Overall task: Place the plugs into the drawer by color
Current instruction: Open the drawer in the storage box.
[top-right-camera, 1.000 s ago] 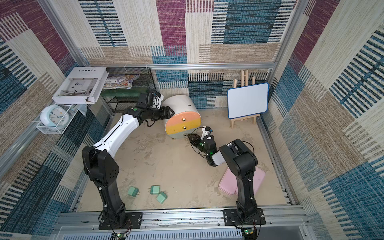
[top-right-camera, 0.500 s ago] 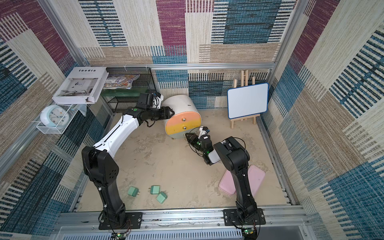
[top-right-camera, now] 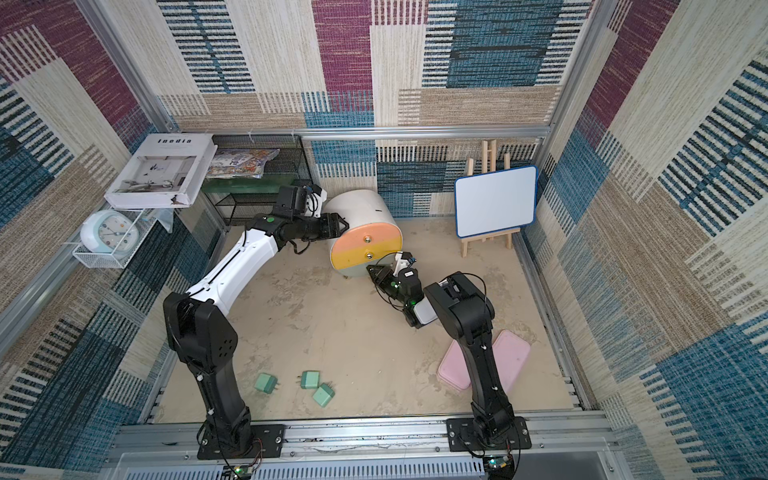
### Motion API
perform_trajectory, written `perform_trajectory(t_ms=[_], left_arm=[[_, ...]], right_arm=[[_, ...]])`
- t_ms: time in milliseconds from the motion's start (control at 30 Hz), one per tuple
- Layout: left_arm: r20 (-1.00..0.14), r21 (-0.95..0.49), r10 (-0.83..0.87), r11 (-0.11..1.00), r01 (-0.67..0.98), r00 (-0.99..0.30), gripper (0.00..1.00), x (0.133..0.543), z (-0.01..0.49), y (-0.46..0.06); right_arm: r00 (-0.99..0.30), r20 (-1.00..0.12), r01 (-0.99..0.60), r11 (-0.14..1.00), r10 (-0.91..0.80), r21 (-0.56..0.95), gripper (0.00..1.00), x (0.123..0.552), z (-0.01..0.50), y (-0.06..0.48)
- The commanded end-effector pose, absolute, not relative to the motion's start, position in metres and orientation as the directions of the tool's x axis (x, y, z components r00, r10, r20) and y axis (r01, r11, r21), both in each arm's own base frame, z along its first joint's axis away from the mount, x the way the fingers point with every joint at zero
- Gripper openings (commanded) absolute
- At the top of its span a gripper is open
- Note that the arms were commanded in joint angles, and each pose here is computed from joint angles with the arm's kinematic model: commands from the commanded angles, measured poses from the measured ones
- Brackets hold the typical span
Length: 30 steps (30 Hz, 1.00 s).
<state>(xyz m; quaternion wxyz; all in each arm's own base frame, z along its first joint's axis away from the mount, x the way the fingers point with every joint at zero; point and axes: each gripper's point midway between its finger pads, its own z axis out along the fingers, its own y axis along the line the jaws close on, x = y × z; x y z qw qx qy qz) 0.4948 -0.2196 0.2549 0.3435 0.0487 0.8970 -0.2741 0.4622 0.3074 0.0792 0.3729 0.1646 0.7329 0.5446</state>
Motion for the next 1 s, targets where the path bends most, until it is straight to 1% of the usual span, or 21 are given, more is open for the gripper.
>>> perform_trajectory(t_ms=[0,100,300,367,733,967], left_arm=[[-0.596,-0.437,-0.069,0.863,0.251,-0.8,0.73,0.485,0.237,-0.215],[-0.597,-0.437,-0.07,0.864,0.25,-0.799,0.73,0.486,0.237,-0.214],[-0.589,-0.437,-0.074,0.866,0.241,-0.805,0.73,0.49,0.233,-0.211],[-0.583,-0.441,-0.079,0.866,0.234,-0.809,0.73,0.491,0.231,-0.209],[-0.573,-0.457,-0.095,0.862,0.221,-0.814,0.73,0.496,0.229,-0.205],[-0.572,-0.451,-0.095,0.866,0.216,-0.814,0.73,0.497,0.226,-0.203]], right_arm=[[-0.655,-0.379,-0.197,0.336,0.653,0.921,0.36,0.465,0.089,0.309],[-0.657,-0.38,-0.196,0.338,0.652,0.92,0.34,0.466,0.088,0.31],[-0.652,-0.408,-0.221,0.354,0.64,0.909,0.18,0.463,0.097,0.309],[-0.655,-0.421,-0.23,0.366,0.627,0.902,0.15,0.46,0.101,0.31],[-0.668,-0.46,-0.231,0.424,0.585,0.875,0.15,0.427,0.101,0.31],[-0.677,-0.481,-0.207,0.483,0.557,0.851,0.16,0.417,0.095,0.303]])
